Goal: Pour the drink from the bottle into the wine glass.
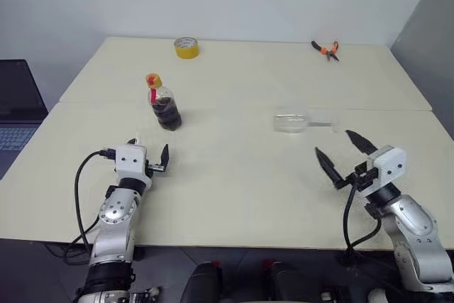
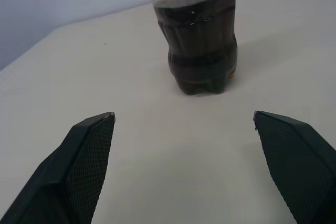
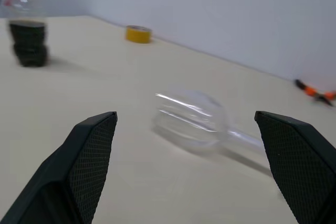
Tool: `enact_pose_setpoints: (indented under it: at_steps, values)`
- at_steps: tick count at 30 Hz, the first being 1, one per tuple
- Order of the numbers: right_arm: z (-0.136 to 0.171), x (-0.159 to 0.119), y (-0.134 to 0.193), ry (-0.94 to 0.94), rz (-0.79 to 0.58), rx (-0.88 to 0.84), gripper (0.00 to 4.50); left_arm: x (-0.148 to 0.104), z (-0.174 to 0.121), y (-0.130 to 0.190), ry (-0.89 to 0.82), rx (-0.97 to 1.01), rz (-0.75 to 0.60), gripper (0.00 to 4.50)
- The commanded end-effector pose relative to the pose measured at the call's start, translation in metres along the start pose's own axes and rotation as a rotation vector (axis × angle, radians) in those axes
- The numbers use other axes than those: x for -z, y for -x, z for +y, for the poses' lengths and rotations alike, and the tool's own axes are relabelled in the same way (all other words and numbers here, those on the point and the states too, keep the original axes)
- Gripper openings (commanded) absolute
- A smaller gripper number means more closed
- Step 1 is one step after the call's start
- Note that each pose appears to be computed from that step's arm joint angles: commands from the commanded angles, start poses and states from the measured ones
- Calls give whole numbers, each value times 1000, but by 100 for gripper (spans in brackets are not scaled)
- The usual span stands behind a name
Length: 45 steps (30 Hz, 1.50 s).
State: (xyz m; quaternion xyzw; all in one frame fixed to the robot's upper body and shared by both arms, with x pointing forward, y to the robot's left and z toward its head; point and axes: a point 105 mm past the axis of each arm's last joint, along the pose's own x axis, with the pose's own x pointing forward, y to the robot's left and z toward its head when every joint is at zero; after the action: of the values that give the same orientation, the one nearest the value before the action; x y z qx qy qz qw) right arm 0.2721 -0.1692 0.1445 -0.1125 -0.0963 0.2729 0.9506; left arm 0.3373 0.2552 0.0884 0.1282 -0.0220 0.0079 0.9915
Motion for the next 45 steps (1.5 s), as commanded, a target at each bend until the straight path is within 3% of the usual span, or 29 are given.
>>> enact_pose_setpoints:
  at_steps: [1,11,24,45]
  values:
    - [29,-19,-12,-2,-28,-182,450,-21,5,-12,43,1,-24,448]
    - [39,-25,-29,-11,-58,-284,450,-47,-6,-26,126,134,-106,448]
    - [55,-33,-50,-10,-107,-339,450,-39,-3,-61,129,45,-56,448]
    - [64,-45,-61,11,-140,-360,450,-53,-9,-103,171,73,-84,448]
